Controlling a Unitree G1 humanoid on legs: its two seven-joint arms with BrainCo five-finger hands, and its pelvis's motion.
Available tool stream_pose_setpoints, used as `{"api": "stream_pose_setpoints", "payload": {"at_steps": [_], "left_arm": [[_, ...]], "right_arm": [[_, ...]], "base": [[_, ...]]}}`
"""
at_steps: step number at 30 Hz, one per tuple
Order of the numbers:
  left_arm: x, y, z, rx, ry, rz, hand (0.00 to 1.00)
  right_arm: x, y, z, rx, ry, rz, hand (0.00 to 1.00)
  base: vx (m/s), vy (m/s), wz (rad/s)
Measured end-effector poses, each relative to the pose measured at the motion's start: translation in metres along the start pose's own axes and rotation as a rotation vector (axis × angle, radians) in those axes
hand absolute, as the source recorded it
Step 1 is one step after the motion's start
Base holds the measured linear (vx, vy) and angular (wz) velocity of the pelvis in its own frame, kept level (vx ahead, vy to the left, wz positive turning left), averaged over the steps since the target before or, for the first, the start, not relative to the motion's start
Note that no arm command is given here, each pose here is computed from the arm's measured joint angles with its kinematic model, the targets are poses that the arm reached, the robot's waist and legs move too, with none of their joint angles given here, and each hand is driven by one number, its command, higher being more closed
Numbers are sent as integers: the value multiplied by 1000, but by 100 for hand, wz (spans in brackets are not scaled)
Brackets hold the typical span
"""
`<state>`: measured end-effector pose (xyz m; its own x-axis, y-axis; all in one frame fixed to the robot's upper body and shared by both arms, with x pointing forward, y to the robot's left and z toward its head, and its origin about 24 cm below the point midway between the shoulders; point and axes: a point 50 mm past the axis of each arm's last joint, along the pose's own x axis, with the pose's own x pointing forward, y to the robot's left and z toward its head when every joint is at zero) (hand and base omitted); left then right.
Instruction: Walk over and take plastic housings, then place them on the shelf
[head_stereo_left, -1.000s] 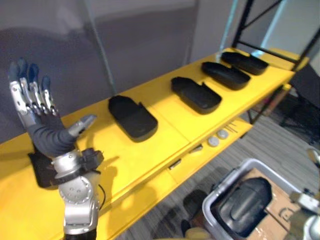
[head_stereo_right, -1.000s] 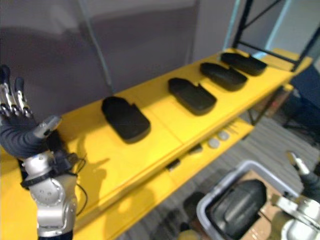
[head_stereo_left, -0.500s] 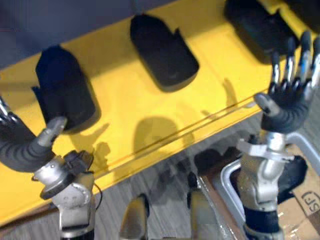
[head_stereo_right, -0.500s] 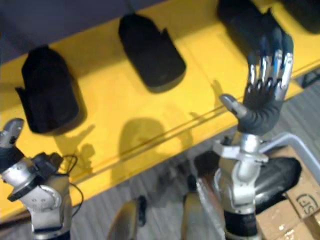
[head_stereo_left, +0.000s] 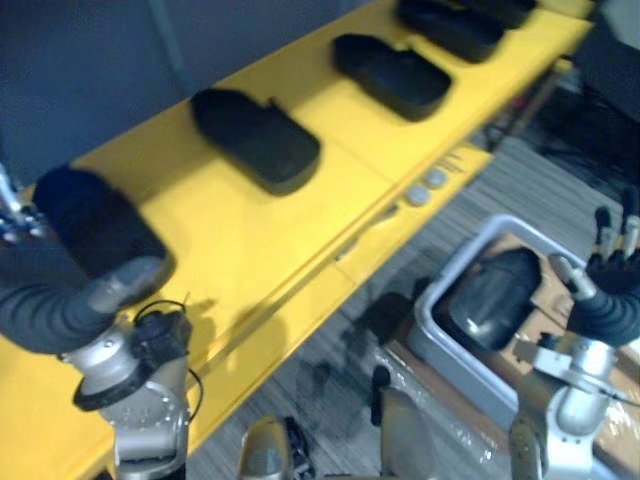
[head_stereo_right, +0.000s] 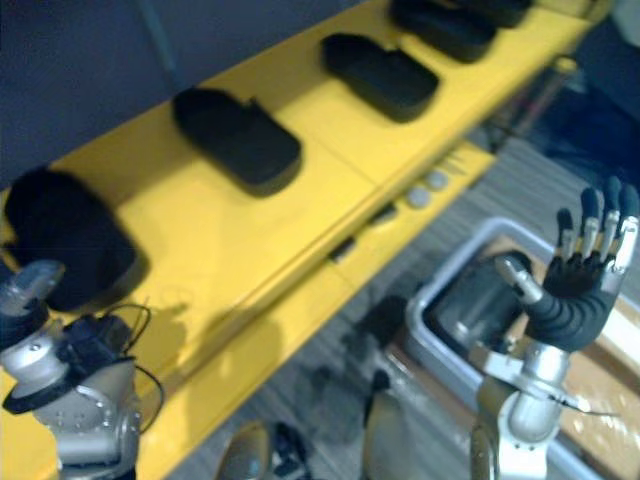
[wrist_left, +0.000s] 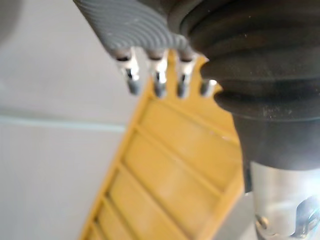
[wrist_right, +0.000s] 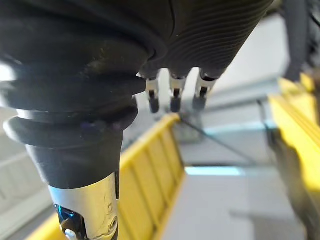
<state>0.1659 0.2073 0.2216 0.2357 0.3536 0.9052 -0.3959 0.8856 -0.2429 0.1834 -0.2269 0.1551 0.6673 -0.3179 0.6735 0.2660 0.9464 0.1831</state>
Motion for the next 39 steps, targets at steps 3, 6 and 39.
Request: {"api": "stream_pose_setpoints", "payload": {"at_steps": [3, 6, 39], "left_arm": [[2, 19, -9, 134, 59, 30, 0], [-1, 39, -9, 232, 94, 63, 0], [-157, -164, -53, -555, 872, -1107, 0]], "right_arm": [[15, 9, -9, -87, -22, 118, 0], [71, 37, -6, -109, -167, 312, 0], [129, -4, -137, -133, 530, -260, 0]], "base": [[-92, -133, -114], [-80, -211, -153], [-65, -4, -2]]}}
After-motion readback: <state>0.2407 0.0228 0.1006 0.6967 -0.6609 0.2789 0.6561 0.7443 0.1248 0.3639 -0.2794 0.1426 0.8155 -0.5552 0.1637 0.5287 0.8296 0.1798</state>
